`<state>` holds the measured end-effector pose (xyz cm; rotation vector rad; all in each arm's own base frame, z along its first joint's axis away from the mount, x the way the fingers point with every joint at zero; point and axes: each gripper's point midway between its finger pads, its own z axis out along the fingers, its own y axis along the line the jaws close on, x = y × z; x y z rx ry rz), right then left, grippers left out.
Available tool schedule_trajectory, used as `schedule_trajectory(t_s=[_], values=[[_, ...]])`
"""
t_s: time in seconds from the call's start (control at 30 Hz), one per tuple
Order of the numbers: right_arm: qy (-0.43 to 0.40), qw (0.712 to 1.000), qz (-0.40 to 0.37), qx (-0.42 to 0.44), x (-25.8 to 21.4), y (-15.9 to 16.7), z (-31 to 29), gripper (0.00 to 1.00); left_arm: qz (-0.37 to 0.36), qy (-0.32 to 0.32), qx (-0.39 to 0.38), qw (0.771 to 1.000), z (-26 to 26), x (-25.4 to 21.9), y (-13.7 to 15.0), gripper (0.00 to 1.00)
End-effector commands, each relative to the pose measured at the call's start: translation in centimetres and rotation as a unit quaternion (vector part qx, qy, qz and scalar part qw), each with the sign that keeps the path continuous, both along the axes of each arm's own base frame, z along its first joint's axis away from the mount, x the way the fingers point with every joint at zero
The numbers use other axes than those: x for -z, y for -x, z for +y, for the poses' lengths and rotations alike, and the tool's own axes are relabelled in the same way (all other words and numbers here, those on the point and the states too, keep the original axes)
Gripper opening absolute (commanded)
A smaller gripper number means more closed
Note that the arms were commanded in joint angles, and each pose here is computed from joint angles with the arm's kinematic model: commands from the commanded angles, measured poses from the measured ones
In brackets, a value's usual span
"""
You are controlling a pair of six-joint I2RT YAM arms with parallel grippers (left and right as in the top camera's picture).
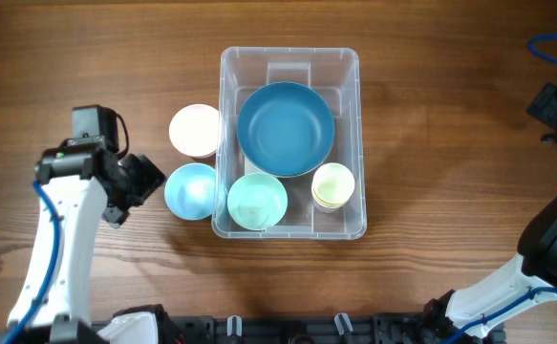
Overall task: Pack container
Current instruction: 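Release the mint bowl and move the left gripper to the light blue bowl, then grasp the light blue bowl's rim with the left gripper and lift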
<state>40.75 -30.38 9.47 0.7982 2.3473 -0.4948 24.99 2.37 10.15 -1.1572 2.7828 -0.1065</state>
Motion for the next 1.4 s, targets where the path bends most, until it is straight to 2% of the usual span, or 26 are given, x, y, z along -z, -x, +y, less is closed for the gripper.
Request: schedule_trajectory(t_s=[0.0, 0.43, 0.5, 0.57, 0.63, 0.7, 0.77, 0.97, 1.1, 1.23, 1.37], values=[[0.006, 1.0, -0.001, 0.001, -0.4, -0.1, -0.3, 1.0, 0.025, 0.05, 0.031, 0.998, -1.7, 3.6, 0.7, 0.79], [0.006, 1.0, -0.001, 0.001, -0.4, -0.1, -0.3, 1.0, 0.035, 0.096, 0.104, 0.989, -3.4, 9.9, 1.0, 0.75], [0.007, 1.0, -0.001, 0.0, -0.4, -0.1, -0.3, 1.0, 0.024, 0.104, 0.111, 0.988, -3.7, 10.3, 0.6, 0.71], [0.006, 1.0, -0.001, 0.001, -0.4, -0.1, -0.3, 1.0, 0.019, 0.103, 0.111, 0.988, -3.7, 10.3, 0.3, 0.58], [0.006, 1.0, -0.001, 0.001, -0.4, -0.1, -0.3, 1.0, 0.015, 0.102, 0.111, 0.988, -3.7, 10.3, 0.1, 0.25], [0.006, 1.0, -0.001, 0.001, -0.4, -0.1, -0.3, 1.0, 0.016, 0.102, 0.111, 0.988, -3.7, 10.3, 0.1, 0.11], [0.007, 1.0, -0.001, 0.001, -0.4, -0.1, -0.3, 1.0, 0.017, 0.102, 0.111, 0.988, -3.7, 10.3, 0.2, 0.06], [0.007, 1.0, -0.001, 0.001, -0.4, -0.1, -0.3, 1.0, 0.017, 0.068, 0.109, 0.992, -2.5, 9.4, 0.0, 0.04], [0.006, 1.0, -0.001, 0.001, -0.4, -0.1, -0.3, 1.0, -0.001, 0.016, 0.105, 0.994, -0.8, 4.9, -0.9, 0.04], [0.006, 1.0, -0.001, 0.001, -0.4, -0.1, -0.3, 1.0, -0.067, -0.002, 0.105, 0.992, -0.5, -1.2, -2.3, 0.04], [0.007, 1.0, -0.001, 0.0, -0.4, -0.1, -0.3, 1.0, -0.154, -0.005, 0.128, 0.98, -2.0, -6.8, -3.5, 0.04]])
